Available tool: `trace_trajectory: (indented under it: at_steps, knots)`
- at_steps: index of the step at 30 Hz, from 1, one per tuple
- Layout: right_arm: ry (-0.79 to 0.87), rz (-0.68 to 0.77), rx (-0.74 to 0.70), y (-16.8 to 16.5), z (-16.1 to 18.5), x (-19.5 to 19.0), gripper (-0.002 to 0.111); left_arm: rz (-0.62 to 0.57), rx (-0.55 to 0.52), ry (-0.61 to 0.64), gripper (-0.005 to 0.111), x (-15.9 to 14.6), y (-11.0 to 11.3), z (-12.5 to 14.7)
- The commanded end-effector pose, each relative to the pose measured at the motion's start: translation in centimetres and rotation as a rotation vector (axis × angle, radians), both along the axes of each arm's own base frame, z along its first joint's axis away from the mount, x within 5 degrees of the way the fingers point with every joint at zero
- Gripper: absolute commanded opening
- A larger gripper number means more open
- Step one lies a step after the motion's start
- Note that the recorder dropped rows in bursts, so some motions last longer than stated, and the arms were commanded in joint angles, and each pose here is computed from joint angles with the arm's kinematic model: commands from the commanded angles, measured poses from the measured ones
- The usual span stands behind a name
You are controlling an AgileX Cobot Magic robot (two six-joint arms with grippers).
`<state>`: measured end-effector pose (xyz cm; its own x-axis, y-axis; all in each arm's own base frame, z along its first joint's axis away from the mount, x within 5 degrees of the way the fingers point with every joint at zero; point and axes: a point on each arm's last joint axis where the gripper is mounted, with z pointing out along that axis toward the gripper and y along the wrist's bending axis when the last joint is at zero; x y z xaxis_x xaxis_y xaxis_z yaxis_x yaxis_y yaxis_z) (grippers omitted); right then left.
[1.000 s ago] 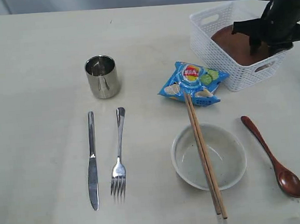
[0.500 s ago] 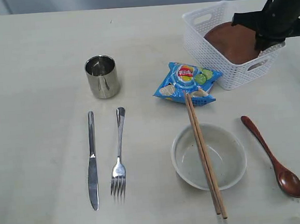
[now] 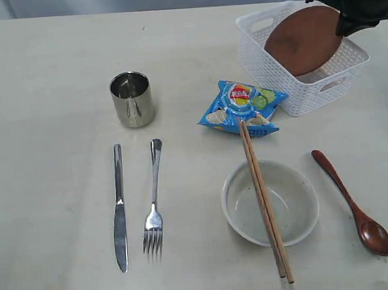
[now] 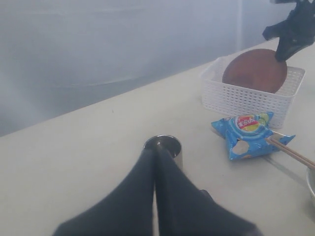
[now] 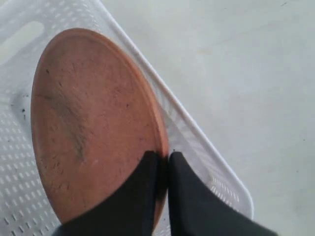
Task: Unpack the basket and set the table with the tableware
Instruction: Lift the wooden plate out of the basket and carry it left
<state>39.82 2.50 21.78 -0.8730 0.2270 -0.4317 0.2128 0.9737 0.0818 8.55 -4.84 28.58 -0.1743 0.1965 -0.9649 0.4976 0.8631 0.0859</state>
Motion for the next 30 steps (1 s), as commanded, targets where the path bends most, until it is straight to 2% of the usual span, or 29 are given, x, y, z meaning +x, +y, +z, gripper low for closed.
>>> trace_trajectory:
  at_steps: [1,17,30]
  knots:
    - [-0.034,-0.004,0.013,-0.1,1.2,-0.2,0.0,-0.005,-0.004,-0.006,0.0,-0.1,0.0,-0.1]
    - [-0.126,-0.004,0.029,-0.1,5.1,-1.5,0.0,-0.005,-0.004,-0.006,0.0,-0.1,0.0,-0.1]
    - [-0.153,0.121,0.142,1.2,7.6,-3.1,0.0,-0.016,-0.017,-0.022,0.0,-0.1,-0.1,0.1]
